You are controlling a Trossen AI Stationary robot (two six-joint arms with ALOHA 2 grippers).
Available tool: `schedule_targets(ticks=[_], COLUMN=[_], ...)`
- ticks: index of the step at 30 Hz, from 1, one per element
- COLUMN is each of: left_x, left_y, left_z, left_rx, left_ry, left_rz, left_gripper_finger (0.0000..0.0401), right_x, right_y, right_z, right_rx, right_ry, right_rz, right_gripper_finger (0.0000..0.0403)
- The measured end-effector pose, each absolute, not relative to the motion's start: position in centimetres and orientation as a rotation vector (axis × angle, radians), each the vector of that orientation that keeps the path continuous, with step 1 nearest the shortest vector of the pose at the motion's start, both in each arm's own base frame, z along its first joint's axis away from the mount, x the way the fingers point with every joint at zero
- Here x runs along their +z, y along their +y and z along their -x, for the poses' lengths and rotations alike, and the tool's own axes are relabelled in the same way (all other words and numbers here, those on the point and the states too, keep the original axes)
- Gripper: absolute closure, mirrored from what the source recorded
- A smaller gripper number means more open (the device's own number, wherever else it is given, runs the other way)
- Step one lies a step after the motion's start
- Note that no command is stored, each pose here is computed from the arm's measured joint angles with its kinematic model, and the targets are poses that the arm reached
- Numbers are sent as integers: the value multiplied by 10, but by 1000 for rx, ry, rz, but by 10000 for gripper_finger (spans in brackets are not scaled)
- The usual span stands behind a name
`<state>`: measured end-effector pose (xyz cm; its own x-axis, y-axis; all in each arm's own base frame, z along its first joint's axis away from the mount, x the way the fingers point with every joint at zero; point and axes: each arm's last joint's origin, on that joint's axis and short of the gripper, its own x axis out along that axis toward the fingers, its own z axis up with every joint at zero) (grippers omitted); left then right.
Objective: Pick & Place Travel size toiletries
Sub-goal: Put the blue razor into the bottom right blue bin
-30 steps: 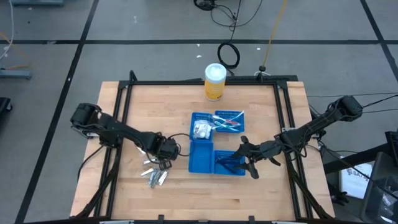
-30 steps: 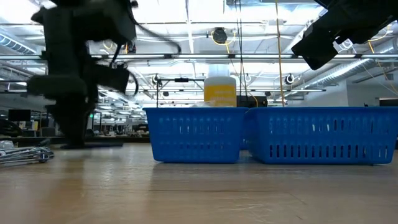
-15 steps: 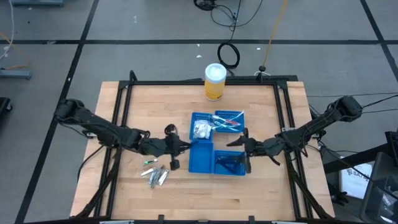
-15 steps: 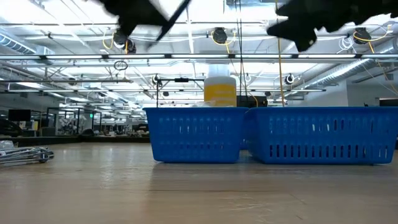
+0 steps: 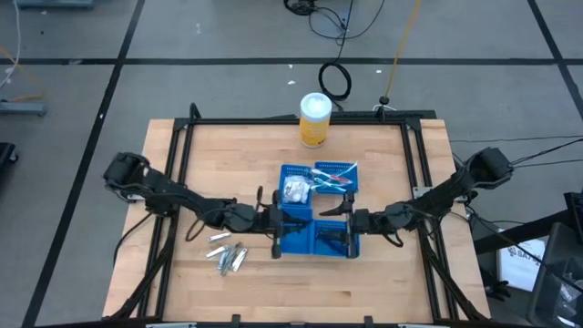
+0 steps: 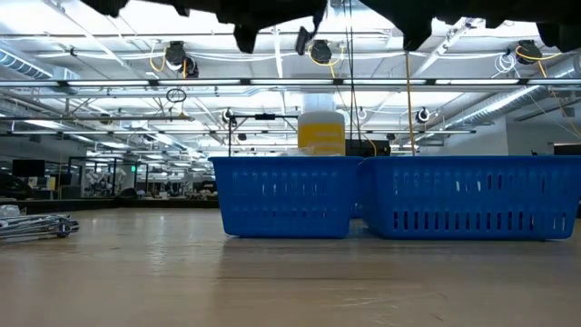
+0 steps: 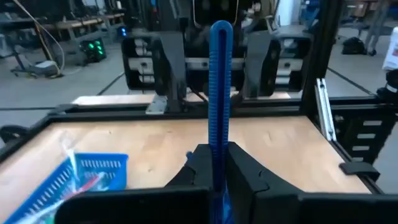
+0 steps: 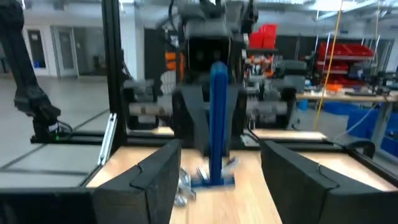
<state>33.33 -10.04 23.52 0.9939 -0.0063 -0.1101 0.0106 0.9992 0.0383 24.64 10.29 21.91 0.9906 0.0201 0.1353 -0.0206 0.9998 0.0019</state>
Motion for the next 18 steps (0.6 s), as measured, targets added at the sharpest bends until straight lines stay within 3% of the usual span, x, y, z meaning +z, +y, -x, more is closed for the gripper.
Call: schedule_targets(ticks=[18], left_x=[220], left_y=[-97], left_z=[-357], left_rx=[-75], left_ry=[94], left_rz=[8], left_gripper_finger=[386], right_x=[207], right_y=[90], right_z=[-263], right_rx=[80], right_ry=[-189], right_rz=[-107], right_gripper_finger=[193])
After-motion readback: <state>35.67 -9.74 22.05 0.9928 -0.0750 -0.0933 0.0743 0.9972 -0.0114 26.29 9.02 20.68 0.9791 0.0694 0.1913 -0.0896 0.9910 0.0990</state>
